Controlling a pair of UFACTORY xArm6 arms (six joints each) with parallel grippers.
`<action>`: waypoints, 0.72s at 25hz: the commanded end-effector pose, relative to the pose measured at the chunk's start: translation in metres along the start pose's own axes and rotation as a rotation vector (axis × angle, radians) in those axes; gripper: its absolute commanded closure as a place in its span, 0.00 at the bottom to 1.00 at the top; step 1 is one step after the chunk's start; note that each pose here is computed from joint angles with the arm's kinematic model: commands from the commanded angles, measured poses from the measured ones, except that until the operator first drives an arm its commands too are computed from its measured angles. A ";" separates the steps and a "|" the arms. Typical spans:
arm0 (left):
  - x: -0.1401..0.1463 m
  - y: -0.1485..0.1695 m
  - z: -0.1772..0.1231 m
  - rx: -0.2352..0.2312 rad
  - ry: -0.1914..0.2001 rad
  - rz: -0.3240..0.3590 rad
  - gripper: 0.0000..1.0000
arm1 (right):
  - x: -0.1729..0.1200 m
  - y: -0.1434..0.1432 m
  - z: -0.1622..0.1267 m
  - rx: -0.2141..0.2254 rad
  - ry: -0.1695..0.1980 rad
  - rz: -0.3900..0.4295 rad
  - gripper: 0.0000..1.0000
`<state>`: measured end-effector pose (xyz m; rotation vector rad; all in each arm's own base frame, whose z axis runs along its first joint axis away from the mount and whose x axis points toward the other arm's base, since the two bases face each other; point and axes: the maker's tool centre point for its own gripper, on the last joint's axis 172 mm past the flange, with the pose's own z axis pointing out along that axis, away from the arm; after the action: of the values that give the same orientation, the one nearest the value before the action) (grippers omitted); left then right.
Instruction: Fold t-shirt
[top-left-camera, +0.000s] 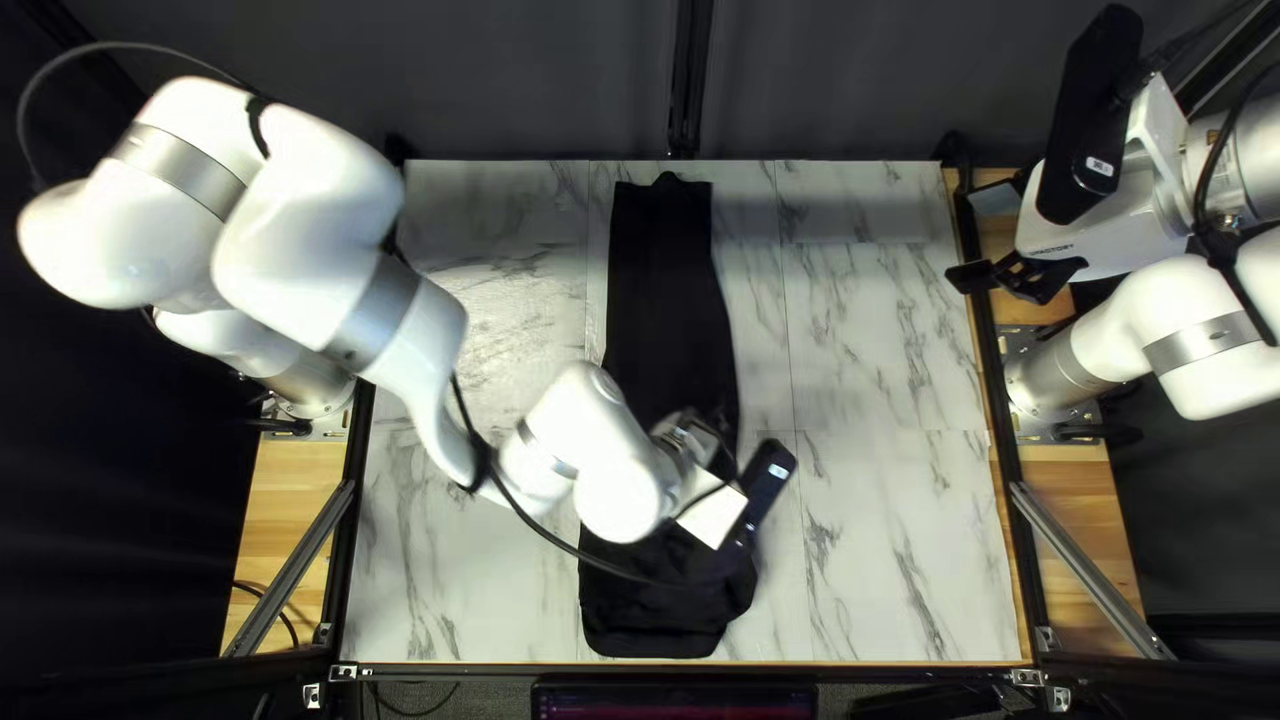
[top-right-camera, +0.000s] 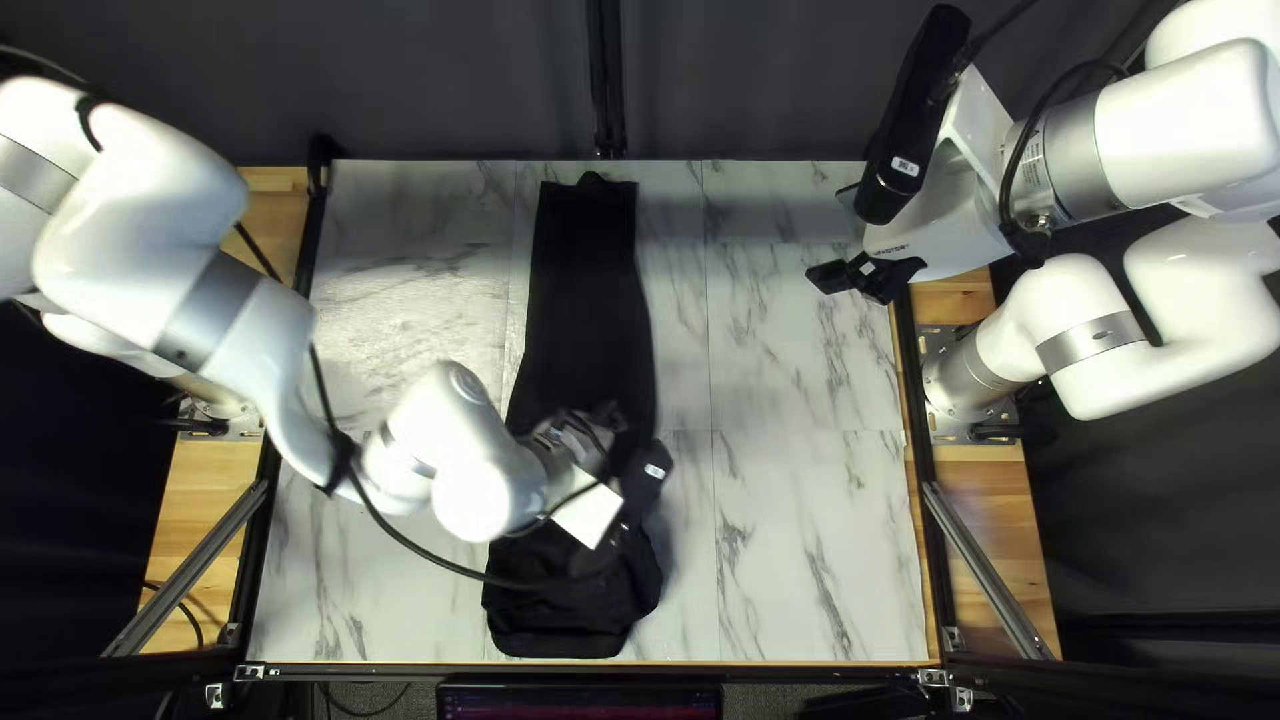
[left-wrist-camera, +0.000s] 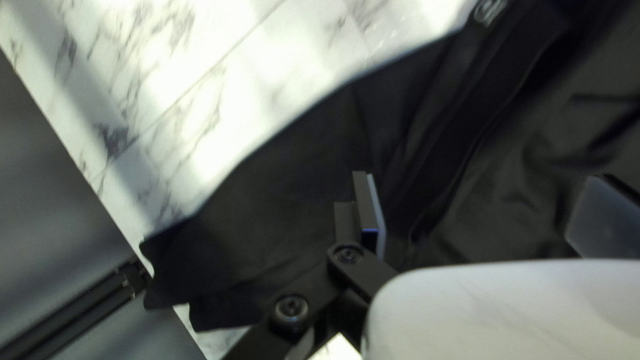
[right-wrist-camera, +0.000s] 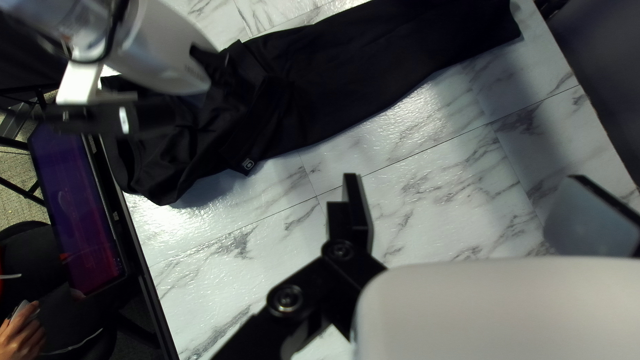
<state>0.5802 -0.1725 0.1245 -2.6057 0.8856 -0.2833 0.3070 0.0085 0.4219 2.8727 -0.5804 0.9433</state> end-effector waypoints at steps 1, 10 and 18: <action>0.023 0.034 0.003 -0.040 0.029 0.012 0.00 | 0.000 0.000 0.000 0.000 0.000 0.000 0.00; 0.036 0.063 0.026 -0.130 0.044 0.019 0.00 | 0.000 0.000 0.000 0.000 0.000 0.000 0.00; 0.045 0.064 0.036 -0.175 0.075 0.025 0.98 | 0.000 0.000 0.000 0.000 0.000 0.000 0.00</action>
<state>0.5889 -0.2353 0.0705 -2.7501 1.0021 -0.3061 0.3070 0.0085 0.4219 2.8727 -0.5804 0.9433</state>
